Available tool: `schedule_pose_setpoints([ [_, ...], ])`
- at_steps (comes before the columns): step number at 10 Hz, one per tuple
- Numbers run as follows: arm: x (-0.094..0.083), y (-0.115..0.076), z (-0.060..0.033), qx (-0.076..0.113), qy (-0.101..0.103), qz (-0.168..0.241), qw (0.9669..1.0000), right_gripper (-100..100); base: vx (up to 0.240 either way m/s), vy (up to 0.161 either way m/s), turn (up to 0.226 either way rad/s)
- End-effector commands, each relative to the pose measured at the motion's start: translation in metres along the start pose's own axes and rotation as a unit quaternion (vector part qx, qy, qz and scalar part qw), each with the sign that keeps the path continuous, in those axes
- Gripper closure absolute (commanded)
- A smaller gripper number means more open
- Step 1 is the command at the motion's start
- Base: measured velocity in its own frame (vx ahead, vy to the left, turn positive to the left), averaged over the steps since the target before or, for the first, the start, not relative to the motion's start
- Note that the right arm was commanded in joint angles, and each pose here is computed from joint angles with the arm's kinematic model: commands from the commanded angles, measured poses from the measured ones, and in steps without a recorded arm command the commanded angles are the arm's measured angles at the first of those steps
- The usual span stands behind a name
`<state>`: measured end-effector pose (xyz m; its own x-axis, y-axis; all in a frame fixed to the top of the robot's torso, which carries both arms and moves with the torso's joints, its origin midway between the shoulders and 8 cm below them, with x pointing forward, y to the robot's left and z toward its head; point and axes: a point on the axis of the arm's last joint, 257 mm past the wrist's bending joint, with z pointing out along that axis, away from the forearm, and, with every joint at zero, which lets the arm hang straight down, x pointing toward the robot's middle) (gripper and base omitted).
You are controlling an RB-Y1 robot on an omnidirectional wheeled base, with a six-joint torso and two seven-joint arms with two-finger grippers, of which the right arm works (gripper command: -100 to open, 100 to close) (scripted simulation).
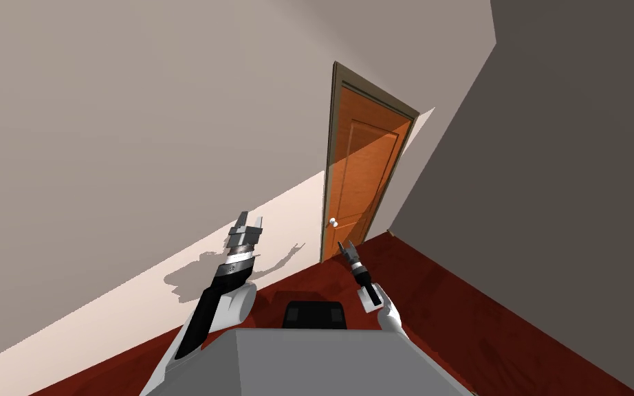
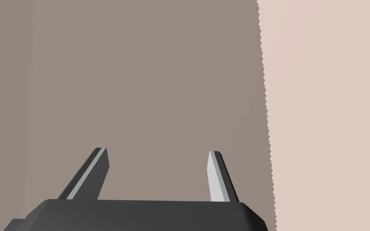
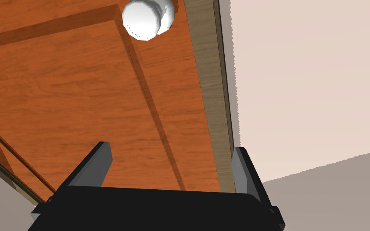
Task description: Pull the door open
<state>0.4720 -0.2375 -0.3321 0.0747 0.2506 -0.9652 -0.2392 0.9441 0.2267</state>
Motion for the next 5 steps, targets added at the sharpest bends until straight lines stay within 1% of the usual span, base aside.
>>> schedule_pose_setpoints([
  [1, 0.008, 0.001, -0.0017, -0.005, 0.010, -0.017, 0.9998, -100, 0.098, -0.066, 0.050],
  [5, 0.028, 0.002, -0.0060, -0.015, 0.032, -0.052, 0.9980, -100, 0.079, -0.071, 0.041],
])
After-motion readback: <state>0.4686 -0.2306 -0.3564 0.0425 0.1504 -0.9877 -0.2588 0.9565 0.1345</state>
